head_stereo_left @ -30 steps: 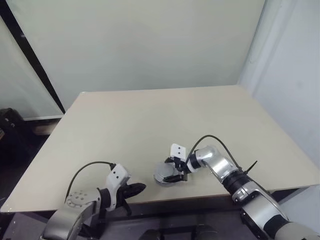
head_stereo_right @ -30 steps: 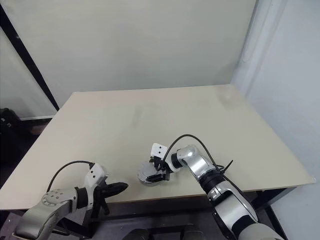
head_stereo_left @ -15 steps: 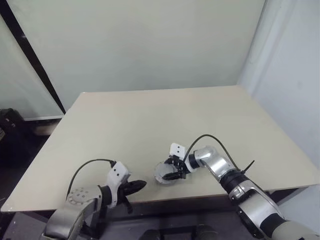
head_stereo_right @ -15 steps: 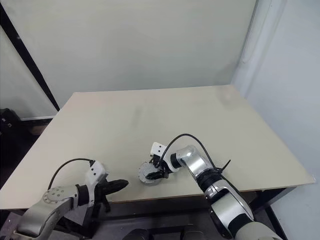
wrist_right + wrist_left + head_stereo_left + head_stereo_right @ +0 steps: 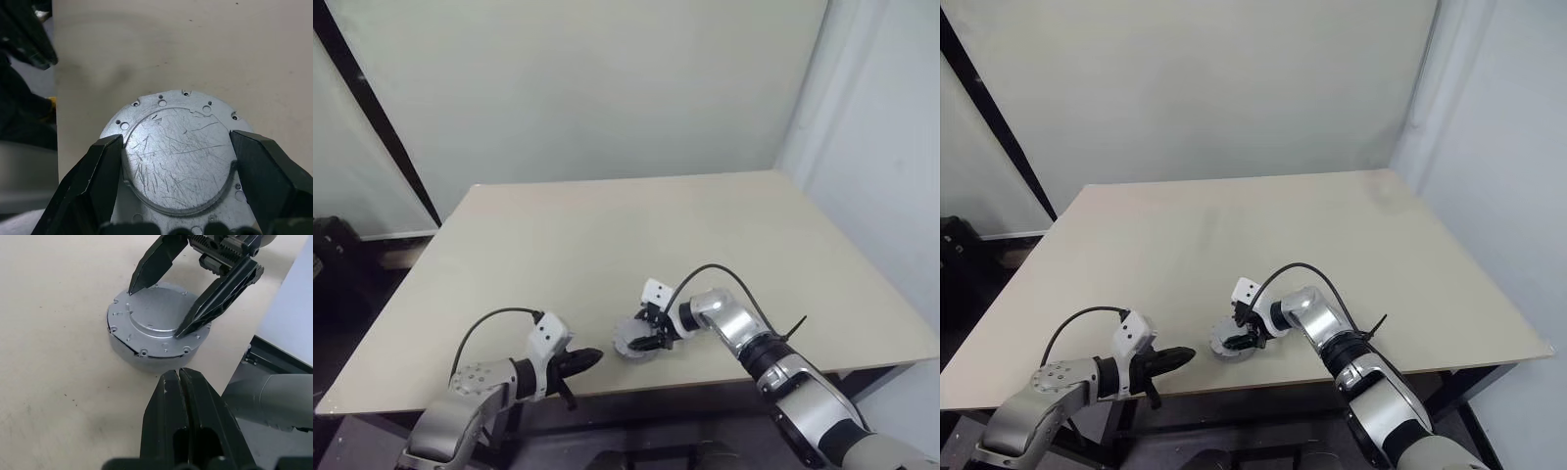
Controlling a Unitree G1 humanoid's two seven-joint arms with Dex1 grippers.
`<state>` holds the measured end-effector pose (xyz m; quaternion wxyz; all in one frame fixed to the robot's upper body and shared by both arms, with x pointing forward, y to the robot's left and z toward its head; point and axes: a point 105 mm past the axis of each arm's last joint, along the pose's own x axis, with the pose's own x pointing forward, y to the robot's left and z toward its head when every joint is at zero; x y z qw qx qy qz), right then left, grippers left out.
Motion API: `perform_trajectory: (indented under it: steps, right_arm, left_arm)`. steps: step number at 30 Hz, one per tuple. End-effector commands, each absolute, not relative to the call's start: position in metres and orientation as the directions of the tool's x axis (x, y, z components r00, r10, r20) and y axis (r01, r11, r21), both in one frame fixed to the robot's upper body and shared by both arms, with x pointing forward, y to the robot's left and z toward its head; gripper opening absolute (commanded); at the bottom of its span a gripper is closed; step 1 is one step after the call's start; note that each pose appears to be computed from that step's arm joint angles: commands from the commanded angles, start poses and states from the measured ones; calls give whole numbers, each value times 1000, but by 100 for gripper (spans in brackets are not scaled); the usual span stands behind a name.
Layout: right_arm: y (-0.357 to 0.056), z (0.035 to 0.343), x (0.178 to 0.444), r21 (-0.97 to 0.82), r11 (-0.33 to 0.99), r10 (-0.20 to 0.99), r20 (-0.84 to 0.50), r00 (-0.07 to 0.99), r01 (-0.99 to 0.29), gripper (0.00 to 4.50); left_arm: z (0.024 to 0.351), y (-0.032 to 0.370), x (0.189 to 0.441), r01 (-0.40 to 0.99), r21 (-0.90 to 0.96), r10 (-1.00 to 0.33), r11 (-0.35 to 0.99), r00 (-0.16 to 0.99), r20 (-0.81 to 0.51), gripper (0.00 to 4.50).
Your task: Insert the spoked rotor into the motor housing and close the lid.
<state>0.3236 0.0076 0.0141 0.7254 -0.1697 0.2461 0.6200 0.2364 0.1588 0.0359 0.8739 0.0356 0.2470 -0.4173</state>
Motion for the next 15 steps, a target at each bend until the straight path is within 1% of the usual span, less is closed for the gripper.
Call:
perform_trajectory:
  steps: [1,11,15]
  right_arm:
    - [2,15,333,29,236,790,-588,174,-971,328]
    - [7,21,332,57,256,806,-563,181,-965,328]
    - [6,20,333,62,269,804,-564,189,-961,328]
  left_arm:
    - [42,156,240,756,-117,-716,644,543,-439,0]
    - [47,160,246,732,-126,-706,670,576,-412,0]
    - [55,166,255,702,-130,-691,700,619,-374,0]
